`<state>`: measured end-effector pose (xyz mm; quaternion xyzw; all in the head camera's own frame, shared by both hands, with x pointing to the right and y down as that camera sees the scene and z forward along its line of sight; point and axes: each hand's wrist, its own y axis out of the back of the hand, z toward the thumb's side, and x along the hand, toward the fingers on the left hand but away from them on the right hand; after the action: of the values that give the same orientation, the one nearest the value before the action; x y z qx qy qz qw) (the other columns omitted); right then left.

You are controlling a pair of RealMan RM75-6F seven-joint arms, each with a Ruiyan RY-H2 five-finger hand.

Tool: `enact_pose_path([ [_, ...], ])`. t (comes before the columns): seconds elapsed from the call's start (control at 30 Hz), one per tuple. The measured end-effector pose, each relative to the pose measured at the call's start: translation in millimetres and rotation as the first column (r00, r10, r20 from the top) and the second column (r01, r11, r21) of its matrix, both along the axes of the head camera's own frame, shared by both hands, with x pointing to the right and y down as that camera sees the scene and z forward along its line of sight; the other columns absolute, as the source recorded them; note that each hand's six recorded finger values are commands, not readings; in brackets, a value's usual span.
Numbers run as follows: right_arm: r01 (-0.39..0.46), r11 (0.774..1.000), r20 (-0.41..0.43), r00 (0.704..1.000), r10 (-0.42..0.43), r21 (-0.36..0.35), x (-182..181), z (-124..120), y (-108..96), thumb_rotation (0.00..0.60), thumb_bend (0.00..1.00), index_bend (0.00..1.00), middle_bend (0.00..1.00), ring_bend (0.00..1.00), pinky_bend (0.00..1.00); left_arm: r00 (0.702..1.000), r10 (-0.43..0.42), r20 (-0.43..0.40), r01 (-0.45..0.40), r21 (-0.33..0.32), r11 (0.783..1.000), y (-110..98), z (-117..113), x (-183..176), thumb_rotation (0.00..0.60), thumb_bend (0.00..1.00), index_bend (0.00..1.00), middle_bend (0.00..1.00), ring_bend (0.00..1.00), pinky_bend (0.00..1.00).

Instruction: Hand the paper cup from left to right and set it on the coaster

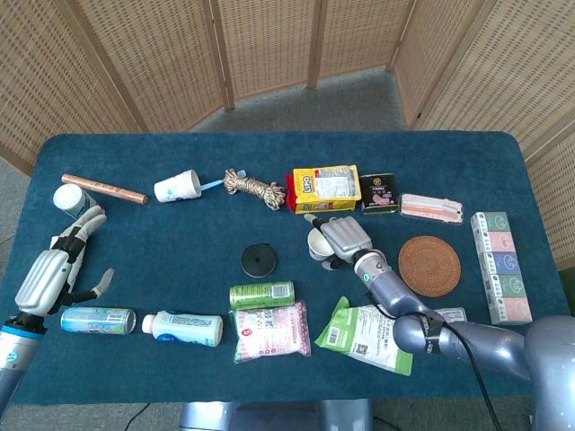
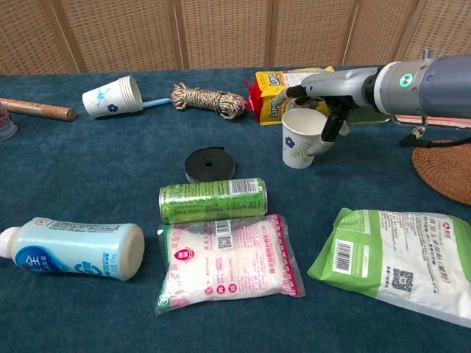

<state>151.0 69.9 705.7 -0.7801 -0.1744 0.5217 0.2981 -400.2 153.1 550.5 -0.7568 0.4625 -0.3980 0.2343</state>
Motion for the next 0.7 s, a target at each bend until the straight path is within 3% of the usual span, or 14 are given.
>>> enact_pose_path([
  [0.47, -0.041, 0.999, 0.004, 0.999, 0.04, 0.009, 7, -4, -7, 0.6, 0.29, 0.21, 0.43, 0.42, 0.74, 1.0, 0.01, -0.02, -0.01, -0.015, 1.0, 0, 2, 3, 0.516, 0.48, 0.0, 0.0, 0.0, 0.1],
  [0.7, -0.065, 0.998, -0.007, 0.998, 0.065, 0.028, 25, -13, -12, 0.6, 0.29, 0.21, 0.43, 0.42, 0.74, 1.0, 0.014, -0.027, -0.014, -0.006, 1.0, -1, 0, 5, 0.519, 0.48, 0.0, 0.0, 0.0, 0.1],
])
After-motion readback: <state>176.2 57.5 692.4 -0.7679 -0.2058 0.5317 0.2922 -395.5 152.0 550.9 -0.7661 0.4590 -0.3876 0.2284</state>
